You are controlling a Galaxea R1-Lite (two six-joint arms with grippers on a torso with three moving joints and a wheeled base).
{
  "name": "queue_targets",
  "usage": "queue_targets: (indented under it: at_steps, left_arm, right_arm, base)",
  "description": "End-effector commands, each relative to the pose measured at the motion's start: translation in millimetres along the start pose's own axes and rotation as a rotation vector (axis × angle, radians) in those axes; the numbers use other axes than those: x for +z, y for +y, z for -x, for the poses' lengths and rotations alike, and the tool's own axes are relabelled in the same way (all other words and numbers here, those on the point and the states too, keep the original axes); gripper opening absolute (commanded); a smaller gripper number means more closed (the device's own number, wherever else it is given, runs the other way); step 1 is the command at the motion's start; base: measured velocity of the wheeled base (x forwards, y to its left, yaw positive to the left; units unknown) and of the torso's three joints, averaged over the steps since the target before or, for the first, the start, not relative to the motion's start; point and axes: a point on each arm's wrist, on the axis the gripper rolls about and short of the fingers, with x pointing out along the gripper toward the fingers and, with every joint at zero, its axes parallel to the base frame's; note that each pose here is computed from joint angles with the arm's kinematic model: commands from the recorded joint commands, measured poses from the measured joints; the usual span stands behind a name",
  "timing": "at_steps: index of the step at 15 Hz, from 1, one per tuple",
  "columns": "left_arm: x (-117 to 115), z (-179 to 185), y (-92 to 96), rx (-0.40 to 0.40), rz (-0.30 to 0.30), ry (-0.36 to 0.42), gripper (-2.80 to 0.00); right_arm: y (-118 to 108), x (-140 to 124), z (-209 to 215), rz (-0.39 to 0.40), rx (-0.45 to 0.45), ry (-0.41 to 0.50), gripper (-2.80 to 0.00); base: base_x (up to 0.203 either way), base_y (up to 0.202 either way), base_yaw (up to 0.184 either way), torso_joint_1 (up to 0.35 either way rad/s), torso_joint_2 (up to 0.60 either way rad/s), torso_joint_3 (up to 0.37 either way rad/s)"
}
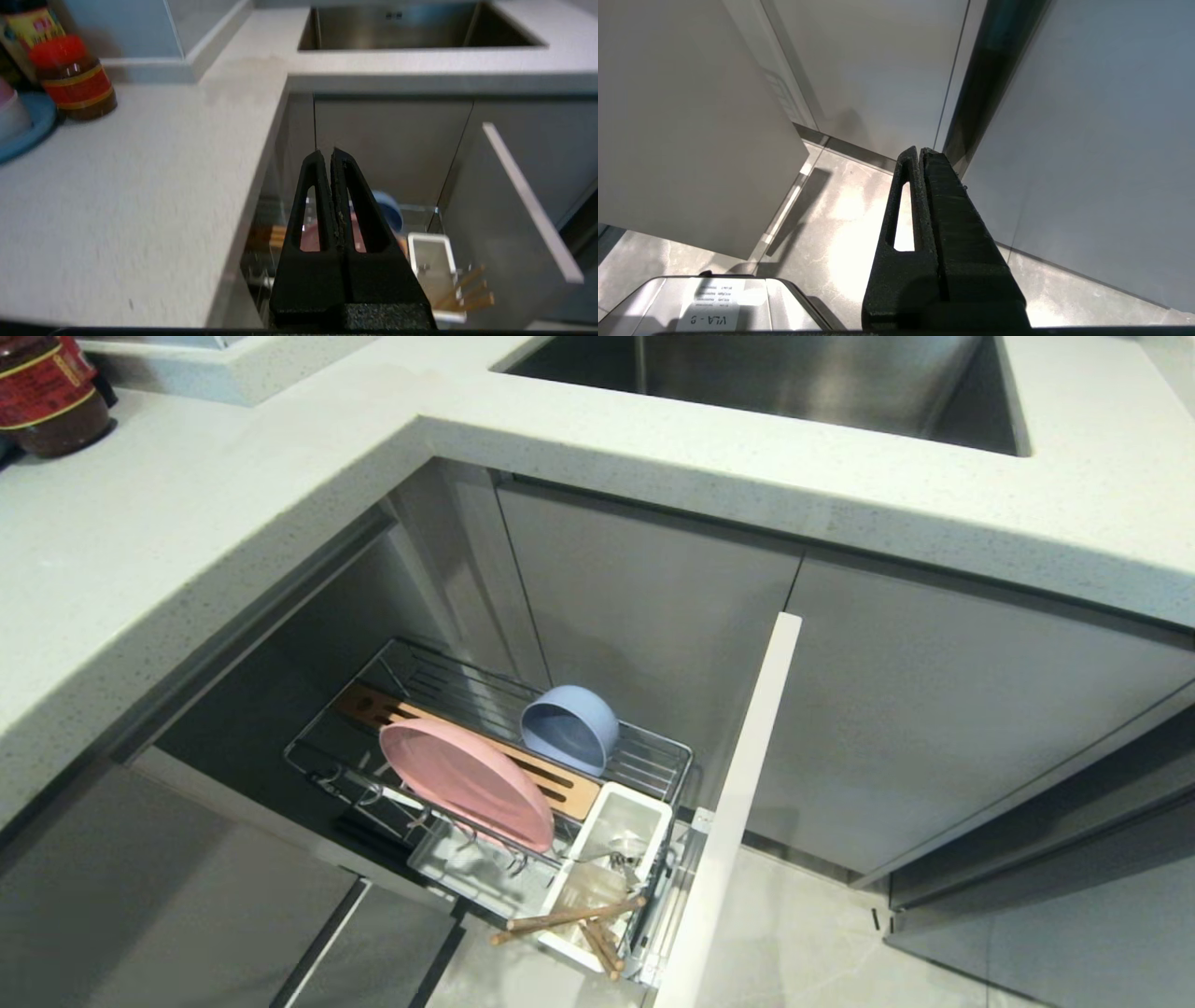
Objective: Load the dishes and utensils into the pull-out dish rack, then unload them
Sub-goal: Take the plate out of the cupboard
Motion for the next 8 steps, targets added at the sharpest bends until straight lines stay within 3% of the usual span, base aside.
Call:
queue_targets:
  at_steps: [1, 3, 5, 6, 8]
  left_arm:
    - [-34.4, 29.0, -14.2, 0.017, -0.014, -0.011, -2.8]
    - [-79.3, 37.1, -23.7, 0.027, -0.002, 0.049, -2.8]
    - [-110.1, 31.1, -24.5, 0.116, 0.041, 0.118, -2.8]
    - [-123.4, 25.1, -24.0, 0.147, 0.066, 0.128, -2.8]
    - [-152.3, 13.5, -23.8, 0.185, 0.062, 0.137, -2.8]
  right_arm:
    - [0.0, 0.0, 0.0, 0.0, 0.0, 0.0, -2.8]
    - [0.0, 0.0, 0.0, 0.0, 0.0, 0.0, -2.8]
    - [0.0, 0.0, 0.0, 0.001, 0.0, 0.0, -2.8]
    - [0.0, 0.0, 0.0, 0.001, 0.0, 0.0, -2.8]
    - [0.0, 0.0, 0.0, 0.0, 0.0, 0.0, -2.8]
  base:
    - [0.0, 0.0, 0.0, 0.0, 0.0, 0.0]
    - [0.0, 0.0, 0.0, 0.0, 0.0, 0.0]
    - [0.0, 0.0, 0.0, 0.0, 0.0, 0.0]
    - [0.0, 0.0, 0.0, 0.0, 0.0, 0.0]
    - [0.0, 0.0, 0.0, 0.0, 0.0, 0.0]
